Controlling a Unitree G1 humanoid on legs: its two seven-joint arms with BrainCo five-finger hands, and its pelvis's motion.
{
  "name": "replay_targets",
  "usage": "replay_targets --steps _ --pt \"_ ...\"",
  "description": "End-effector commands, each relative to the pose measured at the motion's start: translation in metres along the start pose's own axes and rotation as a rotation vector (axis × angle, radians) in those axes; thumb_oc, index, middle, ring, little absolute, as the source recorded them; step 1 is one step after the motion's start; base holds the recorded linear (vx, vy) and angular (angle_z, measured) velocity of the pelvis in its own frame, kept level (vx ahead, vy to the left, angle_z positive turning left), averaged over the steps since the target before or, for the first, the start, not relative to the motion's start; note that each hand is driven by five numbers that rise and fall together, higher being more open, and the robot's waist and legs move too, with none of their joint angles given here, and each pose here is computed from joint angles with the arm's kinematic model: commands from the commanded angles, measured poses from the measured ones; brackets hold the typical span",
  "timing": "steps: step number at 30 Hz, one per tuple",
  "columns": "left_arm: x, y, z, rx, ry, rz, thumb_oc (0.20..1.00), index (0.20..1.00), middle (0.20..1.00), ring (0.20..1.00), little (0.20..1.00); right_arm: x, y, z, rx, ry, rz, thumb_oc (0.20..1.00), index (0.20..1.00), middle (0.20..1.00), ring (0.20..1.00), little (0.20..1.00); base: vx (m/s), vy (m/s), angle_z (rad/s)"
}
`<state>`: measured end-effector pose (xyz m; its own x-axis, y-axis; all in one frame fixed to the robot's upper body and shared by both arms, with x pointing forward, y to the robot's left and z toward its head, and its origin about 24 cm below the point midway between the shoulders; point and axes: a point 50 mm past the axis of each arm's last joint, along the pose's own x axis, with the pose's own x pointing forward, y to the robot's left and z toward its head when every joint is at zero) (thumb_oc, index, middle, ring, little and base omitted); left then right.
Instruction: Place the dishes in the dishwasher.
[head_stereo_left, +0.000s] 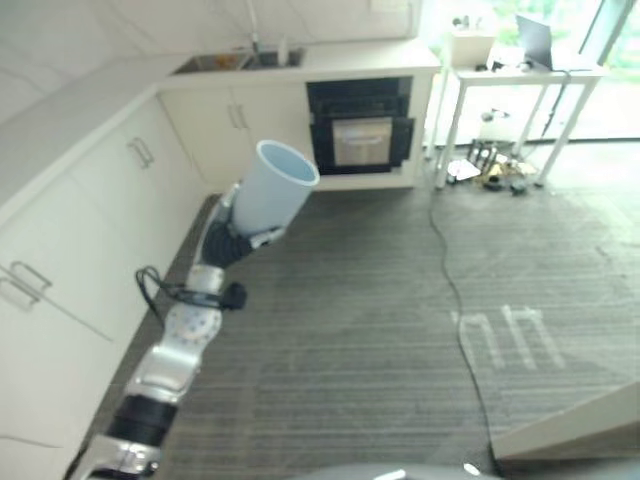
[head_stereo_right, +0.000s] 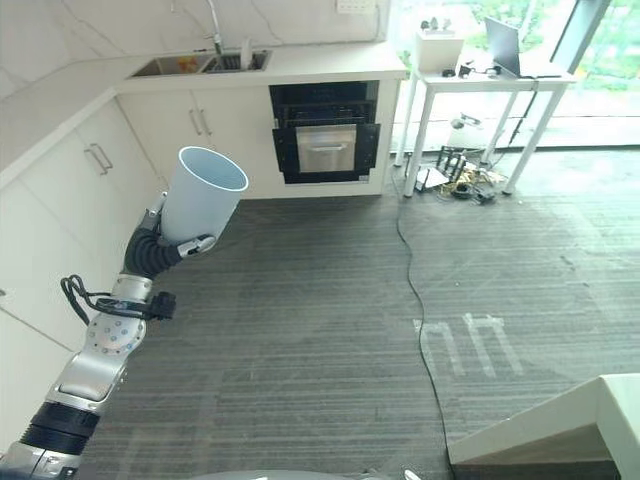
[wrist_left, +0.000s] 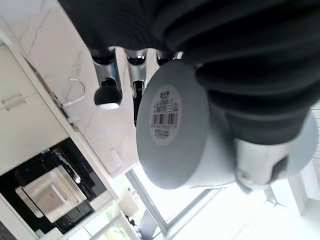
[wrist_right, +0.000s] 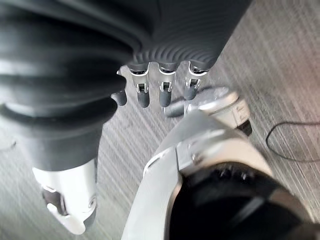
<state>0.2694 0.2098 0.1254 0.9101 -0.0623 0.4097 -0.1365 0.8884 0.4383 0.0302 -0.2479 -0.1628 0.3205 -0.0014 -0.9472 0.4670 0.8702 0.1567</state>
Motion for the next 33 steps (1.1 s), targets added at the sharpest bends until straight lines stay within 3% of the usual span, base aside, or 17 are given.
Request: replay_targets --steps 1,12,20,22,23,28,33 --pt "0.028 0.012 0.041 -0.039 -0.199 0.122 0.200 0.200 0.200 0.200 0.200 0.005 0.002 0.033 -0.092 -0.040 -0.083 1.000 1.000 1.000 1.000 1.000 0.09 -0.145 0.07" --pt "0.013 0.018 0.027 0.007 -0.168 0.156 0.200 0.200 0.200 0.200 0.200 0.003 -0.004 0.052 -0.129 -0.121 -0.172 1.000 1.000 1.000 1.000 1.000 0.36 0.350 0.00" --pt "0.023 0.012 0.029 0.014 -0.217 0.077 0.200 0.200 0.200 0.200 0.200 0.008 0.023 0.047 -0.011 -0.229 -0.106 1.000 1.000 1.000 1.000 1.000 0.36 0.398 0.01" --pt "0.030 0.008 0.036 0.046 -0.239 0.051 0.200 0.200 0.200 0.200 0.200 0.009 0.025 0.051 0.063 -0.224 -0.113 1.000 1.000 1.000 1.000 1.000 0.38 -0.142 -0.03" --pt "0.032 0.009 0.038 0.046 -0.249 0.046 0.200 0.200 0.200 0.200 0.200 0.010 0.027 0.049 0.203 -0.193 -0.083 1.000 1.000 1.000 1.000 1.000 0.63 -0.280 0.66" --pt "0.030 0.003 0.041 0.060 -0.252 -0.005 0.200 0.200 0.200 0.200 0.200 0.008 0.011 0.019 0.144 -0.060 -0.109 1.000 1.000 1.000 1.000 1.000 0.58 -0.365 0.57" --pt "0.024 0.004 0.042 0.057 -0.222 0.002 0.200 0.200 0.200 0.200 0.200 0.008 0.009 0.033 0.082 -0.075 -0.083 1.000 1.000 1.000 1.000 1.000 0.35 -0.435 0.05"
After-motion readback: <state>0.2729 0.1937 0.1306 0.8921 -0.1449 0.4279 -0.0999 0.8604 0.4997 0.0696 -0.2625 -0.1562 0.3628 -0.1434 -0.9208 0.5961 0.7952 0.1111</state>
